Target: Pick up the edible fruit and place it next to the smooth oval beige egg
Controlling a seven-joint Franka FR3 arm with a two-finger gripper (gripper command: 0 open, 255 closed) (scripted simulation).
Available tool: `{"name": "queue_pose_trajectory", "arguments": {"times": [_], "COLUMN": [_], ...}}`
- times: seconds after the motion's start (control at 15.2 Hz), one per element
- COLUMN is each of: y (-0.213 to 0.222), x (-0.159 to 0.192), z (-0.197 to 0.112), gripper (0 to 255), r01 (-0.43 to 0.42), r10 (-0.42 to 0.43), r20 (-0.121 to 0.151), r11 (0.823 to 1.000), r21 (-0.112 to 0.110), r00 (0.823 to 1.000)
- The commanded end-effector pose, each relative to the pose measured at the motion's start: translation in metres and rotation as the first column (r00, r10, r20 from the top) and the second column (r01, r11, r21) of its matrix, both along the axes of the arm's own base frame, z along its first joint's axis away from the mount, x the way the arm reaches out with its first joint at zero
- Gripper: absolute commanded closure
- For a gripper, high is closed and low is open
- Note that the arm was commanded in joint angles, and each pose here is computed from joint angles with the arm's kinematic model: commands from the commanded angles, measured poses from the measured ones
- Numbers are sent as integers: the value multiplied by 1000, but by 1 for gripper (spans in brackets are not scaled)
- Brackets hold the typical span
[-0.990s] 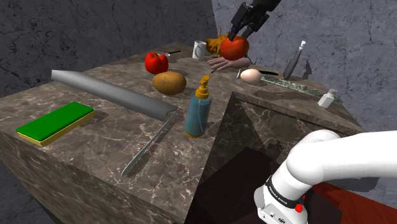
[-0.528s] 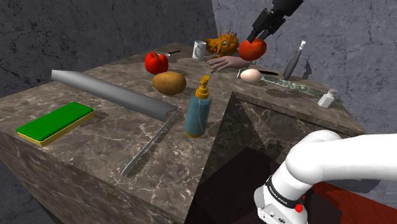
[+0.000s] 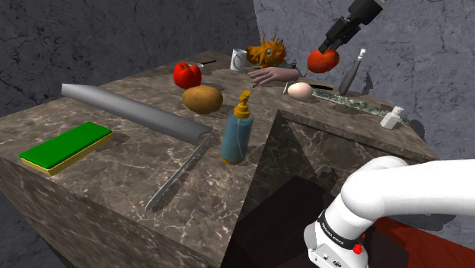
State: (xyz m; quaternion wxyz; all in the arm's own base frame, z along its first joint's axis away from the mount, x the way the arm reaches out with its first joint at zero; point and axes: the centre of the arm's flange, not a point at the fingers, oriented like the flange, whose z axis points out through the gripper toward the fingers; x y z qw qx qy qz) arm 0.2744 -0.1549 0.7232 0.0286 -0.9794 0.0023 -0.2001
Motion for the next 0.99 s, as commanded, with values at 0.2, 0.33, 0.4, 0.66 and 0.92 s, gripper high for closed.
{"name": "queue_pose_trajectory", "arguments": {"times": [0.2,0.33,0.4,0.66,0.92], "y": [-33,-33,-33,-33,-33], "x": [-9,-9,-9,-9,-9], "z": [-14,-25,-30,-51,-72], "gripper": [255,255,255,255,255], "r01": [-1,-1,-1,-1,-1], "r10": [1,1,1,1,1], "r20": [0,0,0,0,0], "r11": [1000,1000,1000,1000,1000], "r21": [-1,-1,-1,-1,-1], "r00": [1000,1000,1000,1000,1000]}}
